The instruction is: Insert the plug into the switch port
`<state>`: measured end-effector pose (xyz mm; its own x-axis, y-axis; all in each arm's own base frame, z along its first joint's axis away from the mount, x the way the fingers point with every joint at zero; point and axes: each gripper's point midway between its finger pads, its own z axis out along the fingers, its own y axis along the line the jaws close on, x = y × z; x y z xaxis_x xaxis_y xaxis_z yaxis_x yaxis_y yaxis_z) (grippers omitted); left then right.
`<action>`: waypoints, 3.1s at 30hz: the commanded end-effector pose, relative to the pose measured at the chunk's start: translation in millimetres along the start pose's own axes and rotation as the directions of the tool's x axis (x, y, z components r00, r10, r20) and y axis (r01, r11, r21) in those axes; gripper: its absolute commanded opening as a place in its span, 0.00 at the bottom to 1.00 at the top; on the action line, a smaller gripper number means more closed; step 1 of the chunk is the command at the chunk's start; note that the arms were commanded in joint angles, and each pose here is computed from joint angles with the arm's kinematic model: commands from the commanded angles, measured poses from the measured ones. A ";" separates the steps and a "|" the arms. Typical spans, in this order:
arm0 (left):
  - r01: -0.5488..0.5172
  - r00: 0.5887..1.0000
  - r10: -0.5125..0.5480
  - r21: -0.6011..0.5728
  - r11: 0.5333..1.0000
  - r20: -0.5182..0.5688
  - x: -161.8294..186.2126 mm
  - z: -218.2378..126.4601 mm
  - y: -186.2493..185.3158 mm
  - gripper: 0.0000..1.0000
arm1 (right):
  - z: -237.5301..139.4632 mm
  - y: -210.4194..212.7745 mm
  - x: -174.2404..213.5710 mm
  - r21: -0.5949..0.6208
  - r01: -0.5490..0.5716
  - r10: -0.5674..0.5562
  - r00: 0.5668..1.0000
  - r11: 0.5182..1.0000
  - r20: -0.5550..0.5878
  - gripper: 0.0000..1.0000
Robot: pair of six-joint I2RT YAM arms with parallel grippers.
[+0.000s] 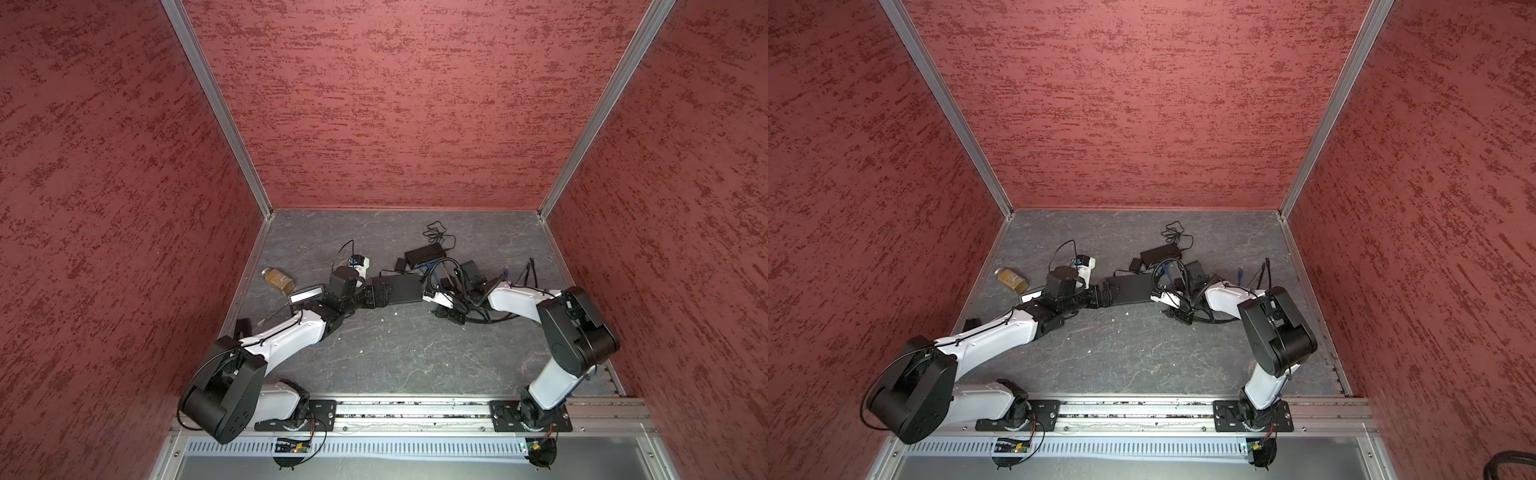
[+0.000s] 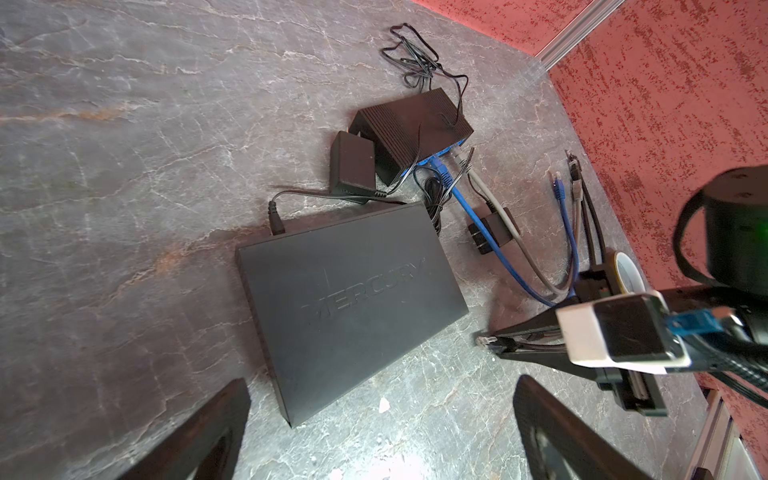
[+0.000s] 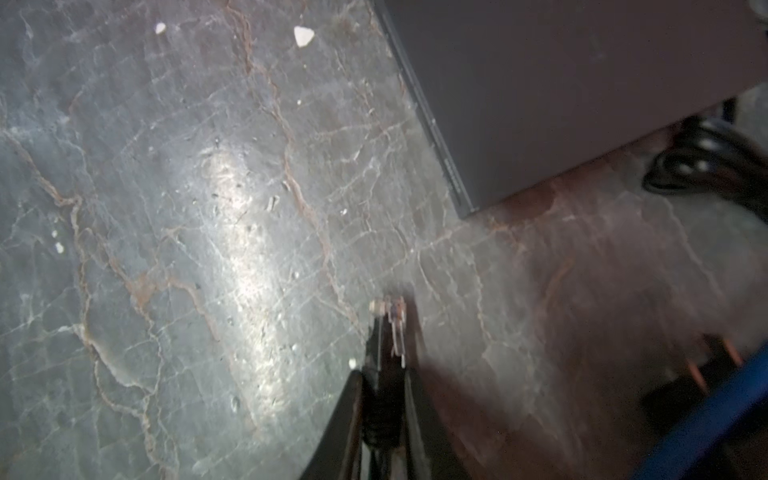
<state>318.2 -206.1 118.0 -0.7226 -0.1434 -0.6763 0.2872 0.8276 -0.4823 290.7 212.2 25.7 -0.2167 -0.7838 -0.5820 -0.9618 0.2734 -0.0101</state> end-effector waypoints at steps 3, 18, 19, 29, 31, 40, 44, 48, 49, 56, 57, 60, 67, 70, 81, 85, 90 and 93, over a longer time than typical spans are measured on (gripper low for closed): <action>0.009 1.000 -0.009 -0.017 1.000 -0.028 4.8 4.2 5.5 1.00 | -27.8 -20.9 -38.9 0.197 0.111 -0.139 0.981 0.974 0.136 0.18; 0.177 0.974 -0.160 0.091 0.980 -0.160 17.7 19.2 -34.0 1.00 | -58.5 -11.4 -96.7 0.524 0.230 -0.360 0.919 0.820 0.159 0.18; 0.184 0.971 -0.166 0.093 0.979 -0.171 18.4 20.9 -38.9 1.00 | -58.0 -9.8 -100.0 0.532 0.232 -0.364 0.918 0.814 0.157 0.18; 0.234 0.955 -0.209 0.102 0.967 -0.211 9.8 31.4 -64.8 0.93 | -55.8 -7.3 -113.9 0.598 0.210 -0.388 0.903 0.773 0.185 0.18; 0.242 0.953 -0.212 0.118 0.963 -0.217 8.6 34.0 -69.5 0.87 | -53.7 -6.4 -114.9 0.597 0.210 -0.389 0.901 0.775 0.189 0.18; 0.254 0.947 -0.211 0.164 0.953 -0.240 7.8 45.8 -84.6 0.65 | -47.5 -7.2 -117.3 0.599 0.197 -0.384 0.901 0.776 0.202 0.18; 0.256 0.949 -0.208 0.192 0.947 -0.239 6.1 48.8 -90.8 0.60 | -45.7 -5.3 -118.0 0.593 0.200 -0.388 0.898 0.780 0.208 0.18; 0.261 0.949 -0.209 0.215 0.941 -0.236 4.3 52.4 -94.1 0.55 | -47.1 -5.1 -120.4 0.599 0.191 -0.388 0.895 0.778 0.219 0.18; 0.262 0.949 -0.210 0.223 0.939 -0.233 3.5 53.2 -95.5 0.54 | -47.2 -5.0 -120.7 0.600 0.188 -0.388 0.895 0.778 0.222 0.18; 0.294 0.942 -0.231 0.269 0.917 -0.244 1.2 61.4 -103.5 0.42 | -37.0 -3.8 -117.1 0.585 0.189 -0.377 0.901 0.788 0.216 0.18; 0.297 0.941 -0.232 0.275 0.915 -0.246 1.3 61.8 -104.8 0.39 | -36.7 -4.1 -116.9 0.586 0.188 -0.375 0.902 0.788 0.214 0.18; 0.301 0.941 -0.234 0.284 0.910 -0.245 0.3 62.3 -106.3 0.32 | -36.5 -4.2 -116.7 0.587 0.188 -0.375 0.902 0.787 0.214 0.18; 0.296 0.944 -0.228 0.304 0.906 -0.239 0.1 61.9 -108.3 0.30 | -36.9 -3.8 -117.9 0.588 0.183 -0.373 0.901 0.788 0.220 0.18; 0.290 0.946 -0.222 0.314 0.904 -0.236 -0.8 62.2 -109.7 0.27 | -37.5 -3.5 -118.6 0.589 0.180 -0.373 0.900 0.788 0.225 0.18; 0.255 0.958 -0.186 0.349 0.902 -0.218 4.7 63.1 -109.4 0.18 | -36.7 -0.5 -118.5 0.579 0.183 -0.376 0.897 0.795 0.233 0.18; 0.239 0.962 -0.168 0.365 0.900 -0.216 7.1 62.8 -110.5 0.18 | -38.4 -1.0 -119.2 0.582 0.178 -0.375 0.896 0.793 0.236 0.19; 0.205 0.969 -0.133 0.376 0.904 -0.208 9.6 62.4 -111.1 0.18 | -38.8 -2.5 -117.0 0.581 0.155 -0.349 0.906 0.799 0.239 0.24; 0.181 0.974 -0.111 0.382 0.906 -0.199 11.0 62.5 -110.9 0.18 | -37.0 -1.2 -114.3 0.570 0.146 -0.334 0.911 0.809 0.241 0.29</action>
<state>323.1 -324.4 128.7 -0.8790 -0.1684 -0.4462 0.2944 0.5444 -0.7854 317.0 275.5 121.2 0.1509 -0.6837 -0.7140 -0.7016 0.4347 -0.5646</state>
